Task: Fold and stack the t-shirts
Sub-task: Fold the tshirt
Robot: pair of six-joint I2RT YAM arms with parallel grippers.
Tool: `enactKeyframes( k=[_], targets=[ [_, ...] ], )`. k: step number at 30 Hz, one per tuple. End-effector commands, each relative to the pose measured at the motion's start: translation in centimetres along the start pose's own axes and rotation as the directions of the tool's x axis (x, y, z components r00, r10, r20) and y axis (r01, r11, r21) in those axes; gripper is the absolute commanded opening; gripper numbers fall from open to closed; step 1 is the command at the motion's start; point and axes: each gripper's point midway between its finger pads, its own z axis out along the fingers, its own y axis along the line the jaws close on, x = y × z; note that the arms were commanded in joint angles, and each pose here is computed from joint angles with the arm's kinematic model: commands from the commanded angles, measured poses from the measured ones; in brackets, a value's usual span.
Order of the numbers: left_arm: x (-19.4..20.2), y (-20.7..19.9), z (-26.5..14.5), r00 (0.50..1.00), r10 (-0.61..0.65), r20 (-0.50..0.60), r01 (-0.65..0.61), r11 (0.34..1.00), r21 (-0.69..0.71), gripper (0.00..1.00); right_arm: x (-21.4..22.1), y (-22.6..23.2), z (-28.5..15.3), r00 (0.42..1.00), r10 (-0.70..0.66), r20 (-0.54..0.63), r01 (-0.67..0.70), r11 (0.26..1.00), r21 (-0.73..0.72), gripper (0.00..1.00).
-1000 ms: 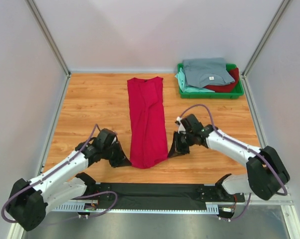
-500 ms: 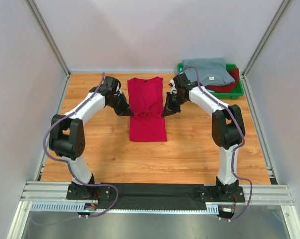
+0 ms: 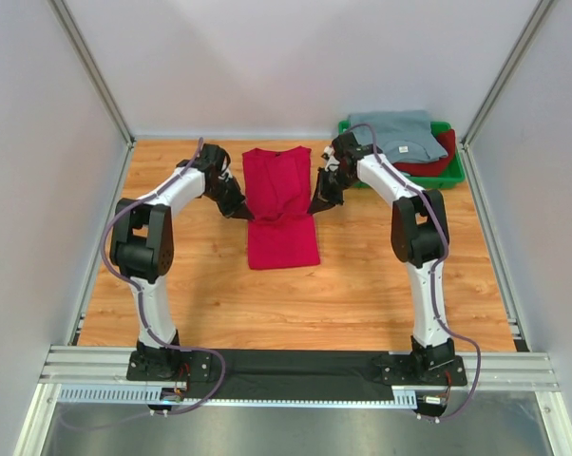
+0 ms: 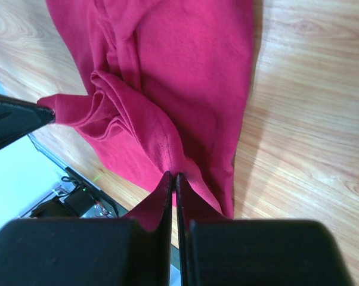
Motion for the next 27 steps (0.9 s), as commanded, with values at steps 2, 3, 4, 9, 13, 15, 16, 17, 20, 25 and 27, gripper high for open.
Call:
enactKeyframes(
  k=[2,3,4,9,13,15,16,17,20,25,27],
  targets=[
    [-1.9,-0.9,-0.4,1.0,0.0,0.02,-0.001,0.999,0.042,0.0,-1.5,1.4,-0.7,1.0,-0.016,0.025,0.018,0.997,-0.07,0.0],
    [-2.3,-1.2,-0.5,1.0,-0.001,0.022,0.0,0.999,0.051,0.0,-1.8,1.6,-0.8,0.999,-0.017,0.032,0.019,0.997,-0.077,0.0],
    [-2.5,-1.2,-0.4,1.0,-0.004,0.021,0.002,0.999,0.055,0.0,-2.0,1.5,-0.7,1.0,-0.01,0.03,0.012,0.996,-0.083,0.0],
    [-3.5,-1.4,-0.1,1.0,-0.007,0.028,0.005,0.998,0.056,0.0,-2.8,1.6,-0.7,0.999,-0.005,0.04,0.008,0.996,-0.089,0.0],
    [-4.0,-1.2,1.0,1.0,-0.019,0.011,0.018,0.998,0.055,0.0,-4.0,1.2,-0.6,0.998,0.018,0.055,-0.012,0.995,-0.101,0.0],
    [-4.8,-1.5,1.1,1.0,-0.009,0.02,0.008,0.998,0.057,0.0,-4.7,1.1,-0.2,0.998,0.017,0.064,-0.01,0.993,-0.116,0.02],
    [-4.9,-1.4,1.1,1.0,-0.009,0.024,0.008,0.999,0.053,0.0,-4.7,0.7,0.1,0.998,0.025,0.057,-0.018,0.993,-0.114,0.03],
    [-5.2,-1.4,1.3,1.0,-0.007,0.026,0.006,0.999,0.049,0.05,-5.2,0.8,0.1,0.998,0.025,0.064,-0.017,0.993,-0.121,0.03],
    [-6.2,-1.3,1.4,0.999,-0.007,0.035,0.006,0.999,0.044,0.1,-6.4,0.7,0.8,0.996,0.024,0.081,-0.012,0.991,-0.137,0.07],
    [-8.3,-0.5,-0.1,0.996,0.025,0.09,-0.024,1.0,-0.011,0.33,-9.5,0.2,0.3,0.984,-0.011,0.179,0.03,0.994,-0.105,0.21],
    [-9.2,-0.6,-1.7,0.985,0.092,0.145,-0.087,0.995,-0.041,0.42,-10.5,0.7,-1.1,0.974,-0.045,0.22,0.066,0.994,-0.09,0.29]
  ],
)
